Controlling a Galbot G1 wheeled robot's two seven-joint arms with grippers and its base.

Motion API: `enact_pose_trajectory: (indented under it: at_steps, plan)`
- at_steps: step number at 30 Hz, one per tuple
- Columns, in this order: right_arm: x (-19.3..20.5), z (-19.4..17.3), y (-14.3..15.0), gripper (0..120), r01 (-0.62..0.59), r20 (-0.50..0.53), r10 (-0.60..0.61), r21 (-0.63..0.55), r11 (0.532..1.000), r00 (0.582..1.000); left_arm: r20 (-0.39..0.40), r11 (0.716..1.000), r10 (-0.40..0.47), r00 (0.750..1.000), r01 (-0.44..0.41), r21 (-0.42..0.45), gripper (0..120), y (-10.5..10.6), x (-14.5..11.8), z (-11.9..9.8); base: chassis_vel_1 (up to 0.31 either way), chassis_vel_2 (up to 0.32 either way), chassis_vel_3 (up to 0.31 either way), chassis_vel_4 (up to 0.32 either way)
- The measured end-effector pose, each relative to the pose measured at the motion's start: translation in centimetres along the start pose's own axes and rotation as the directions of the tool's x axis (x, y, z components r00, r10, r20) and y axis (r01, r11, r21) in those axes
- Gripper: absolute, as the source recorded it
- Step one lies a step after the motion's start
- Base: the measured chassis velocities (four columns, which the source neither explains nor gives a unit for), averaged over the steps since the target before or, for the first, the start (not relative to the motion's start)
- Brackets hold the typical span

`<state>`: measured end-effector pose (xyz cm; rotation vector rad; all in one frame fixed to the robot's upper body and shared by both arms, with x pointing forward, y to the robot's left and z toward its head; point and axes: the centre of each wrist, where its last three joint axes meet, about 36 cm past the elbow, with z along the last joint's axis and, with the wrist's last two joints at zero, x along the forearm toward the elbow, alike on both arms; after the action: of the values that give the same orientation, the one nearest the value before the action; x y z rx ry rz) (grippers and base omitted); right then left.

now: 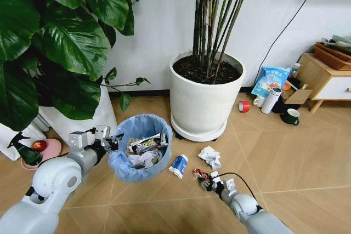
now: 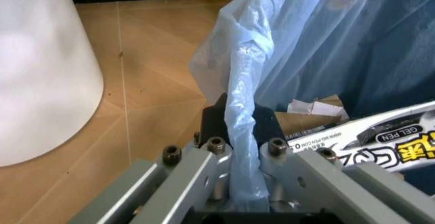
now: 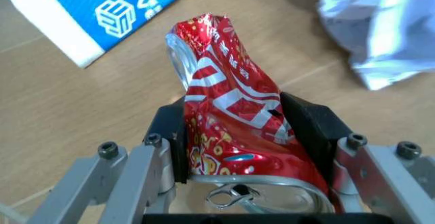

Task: Pick up the trash bin and place the garbage on the floor into it.

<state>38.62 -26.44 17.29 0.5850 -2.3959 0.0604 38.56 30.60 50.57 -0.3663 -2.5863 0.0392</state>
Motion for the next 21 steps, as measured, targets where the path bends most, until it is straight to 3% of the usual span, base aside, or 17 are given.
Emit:
enact_pose_trajectory:
  at_steps: [5,9,14,19,21]
  plan:
    - [0.5,-0.5,-0.4,43,-0.012,0.019,0.012,-0.012,1.000,1.000,0.000,1.000,0.000,1.000,0.000,0.000,0,0.0,0.0,0.0,0.000,0.000,0.000,0.000]
    - [2.0,-3.1,-1.3,43,-0.017,0.081,0.020,-0.038,0.999,0.997,-0.006,1.000,-0.002,1.000,0.002,0.000,0,0.0,0.1,0.2,0.000,0.000,0.000,0.000]
    - [5.4,-10.2,-1.4,43,0.000,0.237,0.009,-0.039,0.999,0.971,-0.014,1.000,-0.006,1.000,0.006,-0.002,0,0.2,0.0,0.5,0.000,0.000,0.000,0.000]
    - [8.4,-17.9,1.6,43,0.070,0.387,-0.055,-0.025,0.997,0.920,-0.021,1.000,0.009,1.000,-0.009,-0.007,0,0.2,-0.2,0.5,0.000,0.000,0.000,0.000]
    - [8.8,-19.3,2.2,43,0.086,0.410,-0.069,-0.023,0.996,0.909,-0.023,1.000,0.013,1.000,-0.013,-0.009,0,0.2,-0.3,0.5,0.000,0.000,0.000,0.000]
